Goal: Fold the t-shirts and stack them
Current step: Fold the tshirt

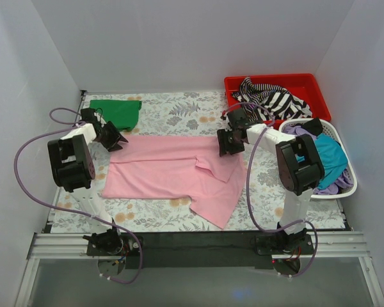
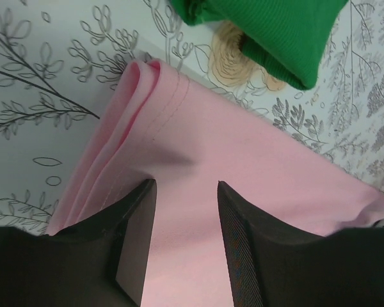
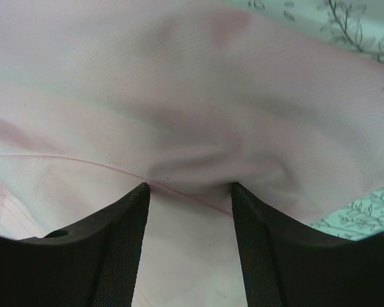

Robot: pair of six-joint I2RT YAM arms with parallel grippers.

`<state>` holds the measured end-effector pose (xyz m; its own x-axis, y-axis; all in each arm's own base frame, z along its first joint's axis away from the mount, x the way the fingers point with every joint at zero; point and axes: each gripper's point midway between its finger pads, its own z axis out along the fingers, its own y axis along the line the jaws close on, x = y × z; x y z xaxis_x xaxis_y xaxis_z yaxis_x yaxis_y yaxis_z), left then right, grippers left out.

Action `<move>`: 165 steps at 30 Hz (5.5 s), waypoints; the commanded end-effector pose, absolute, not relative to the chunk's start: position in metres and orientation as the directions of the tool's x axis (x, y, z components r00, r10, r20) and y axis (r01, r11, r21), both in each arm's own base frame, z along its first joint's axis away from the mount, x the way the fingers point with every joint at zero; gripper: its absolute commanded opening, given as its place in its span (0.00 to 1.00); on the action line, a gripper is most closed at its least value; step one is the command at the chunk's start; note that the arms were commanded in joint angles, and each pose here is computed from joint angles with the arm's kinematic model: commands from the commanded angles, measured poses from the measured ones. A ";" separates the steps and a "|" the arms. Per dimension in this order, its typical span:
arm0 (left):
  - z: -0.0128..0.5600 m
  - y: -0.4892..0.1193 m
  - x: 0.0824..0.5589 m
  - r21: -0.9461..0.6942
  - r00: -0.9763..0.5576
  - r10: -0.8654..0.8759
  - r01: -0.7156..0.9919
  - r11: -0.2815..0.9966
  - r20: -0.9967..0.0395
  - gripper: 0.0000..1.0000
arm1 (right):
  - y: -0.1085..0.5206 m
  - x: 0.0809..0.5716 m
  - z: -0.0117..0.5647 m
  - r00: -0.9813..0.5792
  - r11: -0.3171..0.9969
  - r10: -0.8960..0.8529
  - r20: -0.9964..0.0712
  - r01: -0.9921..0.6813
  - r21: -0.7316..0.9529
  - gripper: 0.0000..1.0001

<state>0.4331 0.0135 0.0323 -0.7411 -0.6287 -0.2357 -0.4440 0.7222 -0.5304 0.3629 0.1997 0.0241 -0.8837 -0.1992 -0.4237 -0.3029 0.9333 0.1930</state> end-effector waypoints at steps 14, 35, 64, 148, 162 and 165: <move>0.100 0.056 0.450 -0.441 -0.612 -0.629 -0.453 0.775 -0.479 0.47 | 0.210 0.396 0.090 -0.747 0.906 -0.243 -0.619 -0.403 0.130 0.63; 0.123 0.047 0.287 -0.299 -0.532 -0.665 -0.616 0.729 -0.524 0.79 | 0.173 0.178 0.053 -0.910 0.904 0.032 -0.413 -0.150 0.401 0.67; 0.048 0.004 0.225 -0.204 -0.622 -0.778 -0.753 0.626 -0.092 0.77 | 0.195 0.127 0.030 -0.918 0.895 -0.156 -0.364 -0.287 0.342 0.66; 0.034 0.005 0.221 -0.180 -0.527 -0.846 -0.827 0.533 -0.085 0.00 | 0.235 0.167 0.088 -0.818 0.840 -0.254 -0.516 -0.451 0.302 0.01; 0.045 0.000 0.195 -0.113 -0.575 -0.818 -0.812 0.573 -0.014 0.00 | 0.241 0.190 0.119 -0.770 0.845 -0.276 -0.576 -0.480 0.236 0.01; 0.043 -0.004 0.190 -0.115 -0.583 -0.813 -0.808 0.578 0.003 0.00 | 0.240 0.191 0.123 -0.765 0.846 -0.272 -0.584 -0.479 0.233 0.01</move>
